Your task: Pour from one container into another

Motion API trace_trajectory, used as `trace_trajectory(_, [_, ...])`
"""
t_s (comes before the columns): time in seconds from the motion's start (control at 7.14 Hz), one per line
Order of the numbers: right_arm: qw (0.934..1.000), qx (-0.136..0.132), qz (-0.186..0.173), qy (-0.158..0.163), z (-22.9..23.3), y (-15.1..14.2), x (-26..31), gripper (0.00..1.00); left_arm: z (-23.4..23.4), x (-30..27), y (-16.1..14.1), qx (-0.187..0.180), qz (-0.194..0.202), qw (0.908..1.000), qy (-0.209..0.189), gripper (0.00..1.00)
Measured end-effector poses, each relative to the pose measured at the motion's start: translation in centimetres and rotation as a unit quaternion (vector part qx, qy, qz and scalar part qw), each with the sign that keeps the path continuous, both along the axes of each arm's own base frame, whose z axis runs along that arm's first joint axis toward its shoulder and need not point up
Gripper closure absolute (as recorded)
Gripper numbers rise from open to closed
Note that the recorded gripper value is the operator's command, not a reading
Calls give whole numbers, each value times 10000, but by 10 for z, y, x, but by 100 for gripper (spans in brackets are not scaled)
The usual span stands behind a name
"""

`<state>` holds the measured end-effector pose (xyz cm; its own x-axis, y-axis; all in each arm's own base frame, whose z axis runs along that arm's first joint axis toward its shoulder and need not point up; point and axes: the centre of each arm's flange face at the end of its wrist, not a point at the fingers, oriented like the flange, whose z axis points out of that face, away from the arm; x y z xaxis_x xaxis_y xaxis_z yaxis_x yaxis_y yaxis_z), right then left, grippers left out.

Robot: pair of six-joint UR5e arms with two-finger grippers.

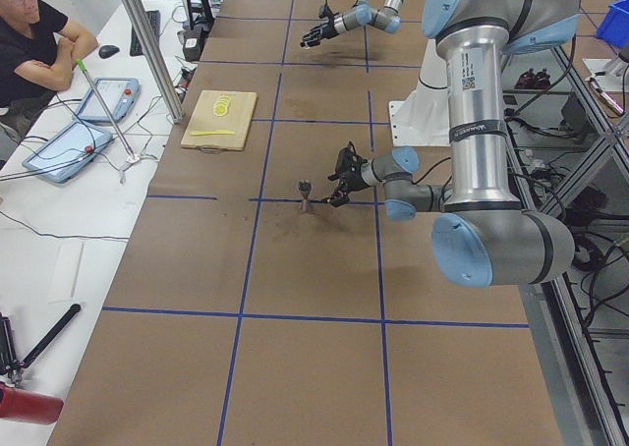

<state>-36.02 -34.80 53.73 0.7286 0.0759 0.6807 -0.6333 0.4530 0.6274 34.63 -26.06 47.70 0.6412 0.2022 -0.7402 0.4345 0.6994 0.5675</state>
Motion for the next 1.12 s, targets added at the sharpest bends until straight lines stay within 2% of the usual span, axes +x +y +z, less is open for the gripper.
trace_trajectory(0.42, [9999,147,-78,14,5,28,-26,100,-22,-17,9,-101,316,9994,81,0])
trace_trajectory(0.84, [9994,297,-58,146,12,42,-38,33,-50,-27,14,-215,530,9983,55,0])
trace_trajectory(0.98, [9993,330,-42,177,14,45,-40,0,-65,-30,16,-255,616,9977,73,0])
trace_trajectory(1.12, [9992,348,-33,192,15,46,-42,0,-78,-33,17,-275,664,9974,93,0])
